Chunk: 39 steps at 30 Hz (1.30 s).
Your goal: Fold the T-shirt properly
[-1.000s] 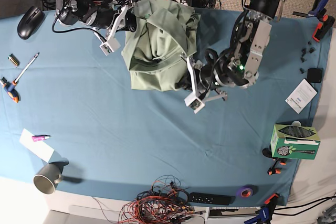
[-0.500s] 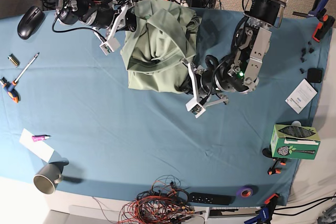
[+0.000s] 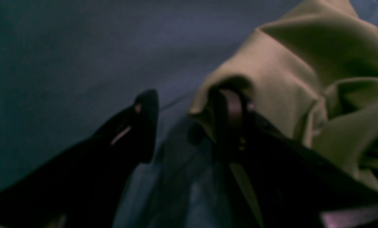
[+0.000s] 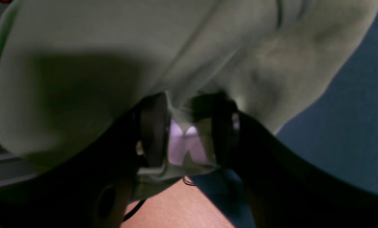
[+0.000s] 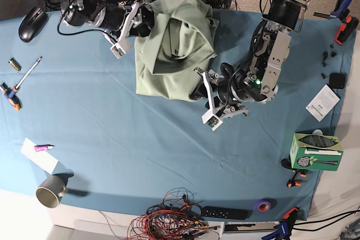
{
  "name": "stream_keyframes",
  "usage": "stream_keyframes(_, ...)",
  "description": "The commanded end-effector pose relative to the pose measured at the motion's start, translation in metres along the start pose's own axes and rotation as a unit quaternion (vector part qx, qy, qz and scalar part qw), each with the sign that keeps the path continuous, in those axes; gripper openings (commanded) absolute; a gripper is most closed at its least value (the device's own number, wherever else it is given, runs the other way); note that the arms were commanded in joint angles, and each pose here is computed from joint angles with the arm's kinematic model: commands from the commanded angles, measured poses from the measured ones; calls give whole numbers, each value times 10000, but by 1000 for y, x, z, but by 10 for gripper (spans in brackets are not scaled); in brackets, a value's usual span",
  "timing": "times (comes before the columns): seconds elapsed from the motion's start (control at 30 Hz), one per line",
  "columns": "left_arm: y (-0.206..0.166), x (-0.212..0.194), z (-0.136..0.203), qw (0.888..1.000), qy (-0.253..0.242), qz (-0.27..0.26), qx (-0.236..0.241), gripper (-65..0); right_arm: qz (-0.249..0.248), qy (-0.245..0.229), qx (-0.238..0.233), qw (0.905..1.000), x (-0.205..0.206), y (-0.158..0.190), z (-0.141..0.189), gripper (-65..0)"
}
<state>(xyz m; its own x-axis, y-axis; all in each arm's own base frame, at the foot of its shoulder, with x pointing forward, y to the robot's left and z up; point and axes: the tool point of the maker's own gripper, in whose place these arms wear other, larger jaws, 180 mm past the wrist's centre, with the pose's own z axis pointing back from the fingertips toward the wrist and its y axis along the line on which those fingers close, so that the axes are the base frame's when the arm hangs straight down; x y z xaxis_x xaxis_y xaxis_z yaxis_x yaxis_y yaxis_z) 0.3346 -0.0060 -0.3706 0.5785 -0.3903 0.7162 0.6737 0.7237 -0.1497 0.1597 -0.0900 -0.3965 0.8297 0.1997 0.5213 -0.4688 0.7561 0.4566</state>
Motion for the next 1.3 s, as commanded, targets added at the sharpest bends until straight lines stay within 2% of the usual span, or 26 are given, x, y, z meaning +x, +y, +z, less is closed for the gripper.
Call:
stream_keyframes(0.0, 4, 21, 5, 9996, -263, -97, 19, -353, 66, 342, -379, 9987, -9, -17, 4, -371)
stream_keyframes(0.27, 11, 21, 9, 9997, -211, -47, 99, -353, -72, -55, -896, 9959, 13, -51, 27, -371)
stream_keyframes(0.47, 17, 24, 16, 9991, -305, 289, -36, -354, -275, -216, -1212, 9920, 13, -70, 44, -371)
stream_keyframes(0.67, 10, 25, 38, 9919, -458, 752, -920, -354, -487, -609, -1563, 9846, 24, -92, 69, -371)
stream_keyframes(0.8, 24, 20, 60, 9884, -575, 843, -1122, -354, -357, -565, -1758, 9822, 28, -103, 80, -351)
stream_keyframes(0.87, 29, 9, 69, 9882, -479, 863, -1175, -354, -272, -567, -1841, 9809, 32, -108, 85, -323)
stream_keyframes(0.97, 28, -11, 80, 9854, -255, 1006, -1352, -353, -143, -661, -1921, 9790, 44, -114, 91, -323)
stream_keyframes(1.1, 13, -34, 89, 9768, -112, 1164, -1793, -350, 58, -845, -1928, 9776, 64, -116, 93, -323)
stream_keyframes(1.17, 4, -44, 91, 9727, -46, 1249, -1954, -325, 130, -943, -1889, 9774, 72, -115, 93, -323)
stream_keyframes(1.27, -4, -61, 92, 9692, 116, 1377, -2041, -298, 165, -1152, -1608, 9801, 83, -105, 90, -323)
